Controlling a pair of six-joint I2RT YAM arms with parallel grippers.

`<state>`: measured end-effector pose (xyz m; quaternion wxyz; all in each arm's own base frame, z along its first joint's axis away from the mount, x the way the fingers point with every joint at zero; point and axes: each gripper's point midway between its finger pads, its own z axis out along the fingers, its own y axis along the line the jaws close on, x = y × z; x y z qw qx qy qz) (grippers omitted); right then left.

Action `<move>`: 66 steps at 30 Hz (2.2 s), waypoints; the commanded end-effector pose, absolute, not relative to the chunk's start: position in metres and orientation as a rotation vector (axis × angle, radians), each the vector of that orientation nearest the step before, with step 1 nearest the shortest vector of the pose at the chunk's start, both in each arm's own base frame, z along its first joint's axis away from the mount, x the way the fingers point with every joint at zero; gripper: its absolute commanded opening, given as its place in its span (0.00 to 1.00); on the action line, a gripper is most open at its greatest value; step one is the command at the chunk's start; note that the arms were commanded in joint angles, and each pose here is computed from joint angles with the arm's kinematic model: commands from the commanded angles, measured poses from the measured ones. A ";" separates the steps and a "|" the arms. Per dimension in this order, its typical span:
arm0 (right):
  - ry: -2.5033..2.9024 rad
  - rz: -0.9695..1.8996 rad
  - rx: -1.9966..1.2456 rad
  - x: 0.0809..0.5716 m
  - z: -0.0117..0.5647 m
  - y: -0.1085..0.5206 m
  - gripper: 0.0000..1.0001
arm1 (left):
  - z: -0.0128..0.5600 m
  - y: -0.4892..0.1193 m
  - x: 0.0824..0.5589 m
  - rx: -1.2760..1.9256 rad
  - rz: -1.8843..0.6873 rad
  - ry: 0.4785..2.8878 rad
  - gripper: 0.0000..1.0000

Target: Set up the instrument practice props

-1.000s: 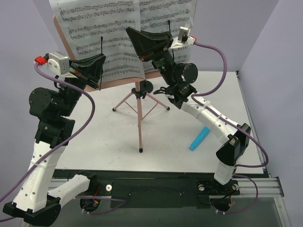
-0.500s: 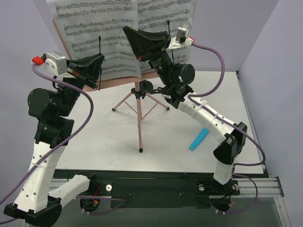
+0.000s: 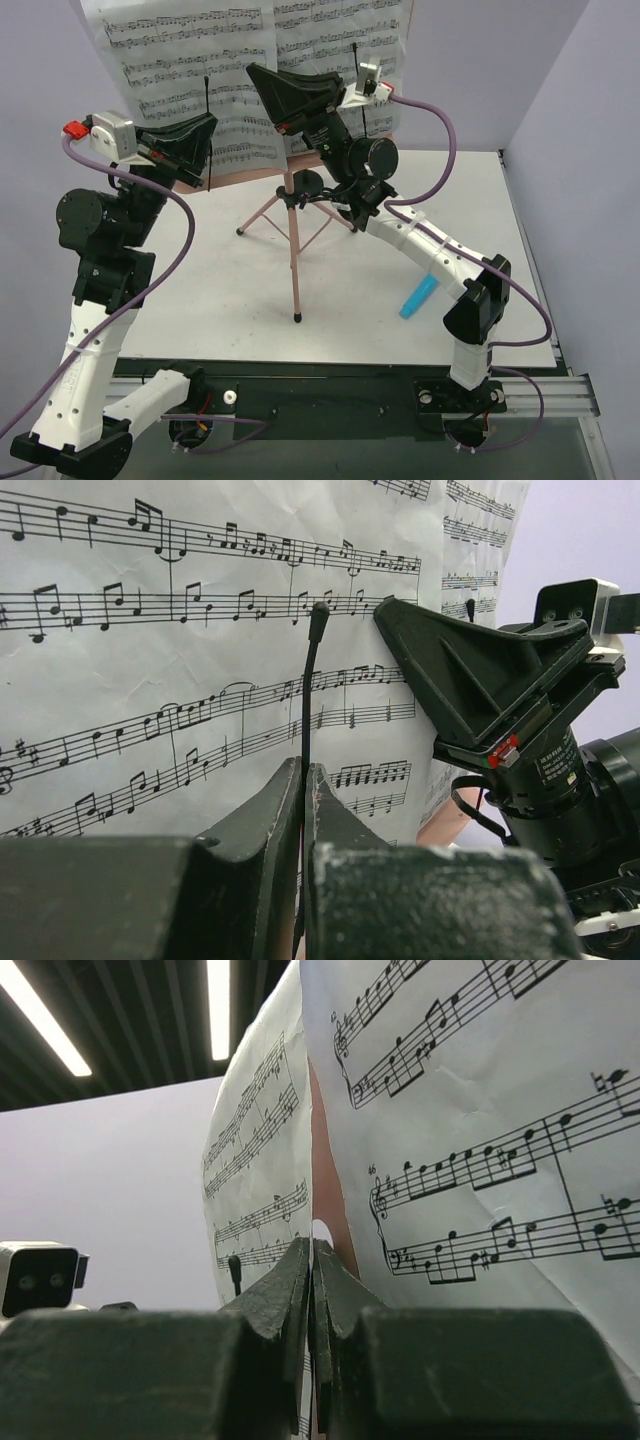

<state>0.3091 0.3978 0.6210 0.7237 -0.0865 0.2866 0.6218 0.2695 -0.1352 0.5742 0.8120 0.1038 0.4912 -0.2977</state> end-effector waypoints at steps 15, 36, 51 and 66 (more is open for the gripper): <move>0.466 1.385 -0.196 0.279 0.654 0.373 0.00 | 0.600 -0.128 0.249 0.225 -0.661 0.936 0.36; 0.408 1.264 -0.256 0.244 0.657 0.337 0.48 | 0.602 -0.124 0.239 0.228 -0.654 0.922 0.41; 0.590 0.986 -0.438 0.186 0.596 0.267 0.55 | 0.594 -0.104 0.184 0.258 -0.570 0.941 0.47; 1.186 0.765 -0.412 0.189 0.410 0.199 0.80 | 0.411 -0.100 0.192 0.150 -0.606 1.400 0.59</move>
